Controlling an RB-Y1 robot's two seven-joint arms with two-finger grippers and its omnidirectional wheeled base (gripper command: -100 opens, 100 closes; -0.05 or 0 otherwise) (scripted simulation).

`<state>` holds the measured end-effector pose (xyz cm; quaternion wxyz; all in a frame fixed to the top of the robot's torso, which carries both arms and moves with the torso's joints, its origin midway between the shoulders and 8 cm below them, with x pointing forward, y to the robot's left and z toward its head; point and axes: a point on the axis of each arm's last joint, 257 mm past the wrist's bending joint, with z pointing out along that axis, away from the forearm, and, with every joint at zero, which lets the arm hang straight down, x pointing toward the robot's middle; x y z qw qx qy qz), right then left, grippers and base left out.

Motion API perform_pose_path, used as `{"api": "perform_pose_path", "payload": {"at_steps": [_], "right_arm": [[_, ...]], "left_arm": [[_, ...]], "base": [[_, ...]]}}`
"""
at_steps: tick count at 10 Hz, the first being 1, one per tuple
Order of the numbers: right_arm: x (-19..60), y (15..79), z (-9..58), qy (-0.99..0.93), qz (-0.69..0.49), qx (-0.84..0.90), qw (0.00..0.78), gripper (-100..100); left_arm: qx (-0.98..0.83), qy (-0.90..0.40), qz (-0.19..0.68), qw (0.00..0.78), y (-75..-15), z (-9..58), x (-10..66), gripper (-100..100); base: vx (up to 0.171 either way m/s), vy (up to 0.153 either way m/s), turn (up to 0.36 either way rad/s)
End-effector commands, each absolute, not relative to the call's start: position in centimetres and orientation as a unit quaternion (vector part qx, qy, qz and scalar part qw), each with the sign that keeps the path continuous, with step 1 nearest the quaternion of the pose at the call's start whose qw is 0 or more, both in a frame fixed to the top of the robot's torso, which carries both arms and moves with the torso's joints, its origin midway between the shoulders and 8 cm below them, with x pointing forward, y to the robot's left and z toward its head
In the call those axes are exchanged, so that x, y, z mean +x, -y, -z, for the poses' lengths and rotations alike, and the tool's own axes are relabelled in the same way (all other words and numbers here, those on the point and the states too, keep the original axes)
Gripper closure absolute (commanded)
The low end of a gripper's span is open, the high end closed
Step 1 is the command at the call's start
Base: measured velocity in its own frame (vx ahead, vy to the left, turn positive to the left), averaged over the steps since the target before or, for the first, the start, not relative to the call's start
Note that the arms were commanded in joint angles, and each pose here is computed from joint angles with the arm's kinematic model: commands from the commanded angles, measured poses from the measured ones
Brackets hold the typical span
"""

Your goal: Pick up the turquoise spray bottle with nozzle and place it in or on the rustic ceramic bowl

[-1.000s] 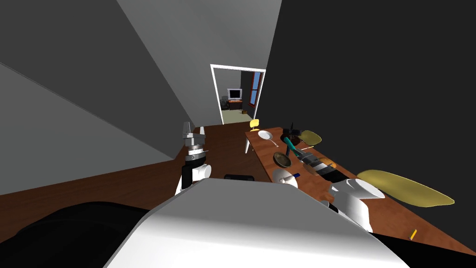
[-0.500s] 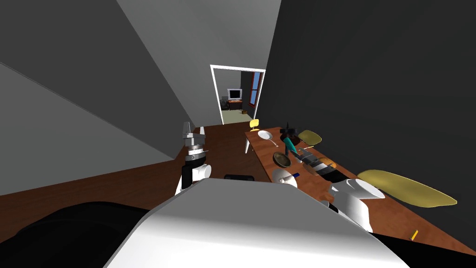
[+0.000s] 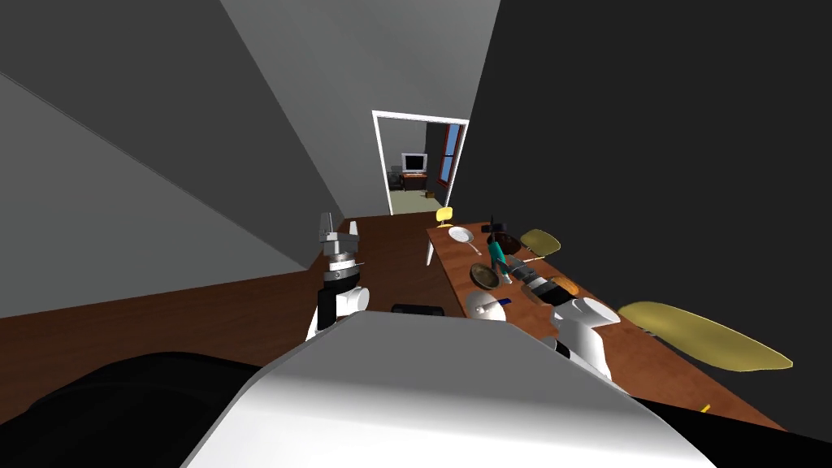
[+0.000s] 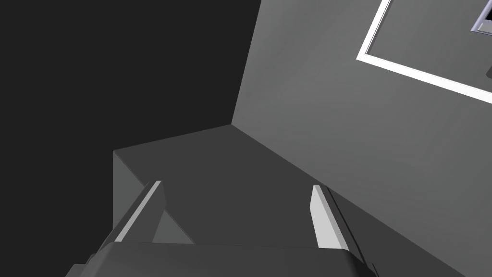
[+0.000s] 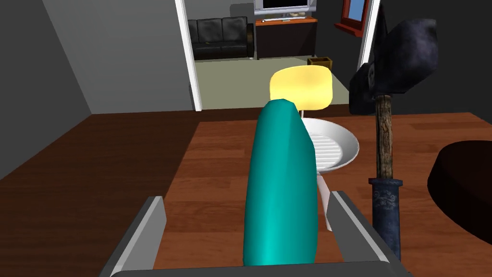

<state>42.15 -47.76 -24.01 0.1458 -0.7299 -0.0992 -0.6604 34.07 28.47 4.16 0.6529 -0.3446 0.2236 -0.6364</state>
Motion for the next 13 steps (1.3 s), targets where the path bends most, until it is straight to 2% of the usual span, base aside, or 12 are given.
{"api": "perform_pose_path", "payload": {"at_steps": [1,3,4,6,9,10,11,13], "right_arm": [[43.3,48.5,24.1,0.085,0.662,-0.732,0.133,-100],[43.6,49.6,24.2,0.069,0.664,-0.736,0.116,-100],[45.9,45.9,27.2,0.046,0.641,-0.749,0.162,-100],[48.1,45.5,26.4,0.047,0.645,-0.747,0.150,-100],[48.6,47.3,26.6,0.023,0.648,-0.752,0.123,-100],[50.7,43.0,29.3,0.007,0.623,-0.765,0.164,-100],[52.6,42.2,28.4,0.015,0.626,-0.764,0.156,-100],[53.2,43.6,28.4,-0.003,0.630,-0.765,0.134,-100]], "left_arm": [[-0.345,-0.224,0.636,0.653,-28.5,-4.2,34.1,0],[-0.345,-0.224,0.636,0.653,-28.5,-4.2,34.1,0],[-0.345,-0.223,0.636,0.653,-28.5,-4.2,34.1,0],[-0.345,-0.224,0.636,0.653,-28.5,-4.2,34.1,0],[-0.345,-0.224,0.636,0.653,-28.5,-4.2,34.1,0],[-0.345,-0.224,0.636,0.653,-28.5,-4.2,34.1,0],[-0.344,-0.224,0.637,0.653,-28.5,-4.2,34.1,0],[-0.345,-0.224,0.636,0.653,-28.5,-4.2,34.1,0]], "base": [[-0.012,-0.039,-0.017],[0.017,0.033,-0.009],[-0.102,-0.168,0.293],[-0.134,-0.224,0.069],[-0.015,-0.003,-0.016],[-0.168,-0.196,0.199],[-0.173,-0.274,0.176],[-0.047,-0.093,0.017]]}}
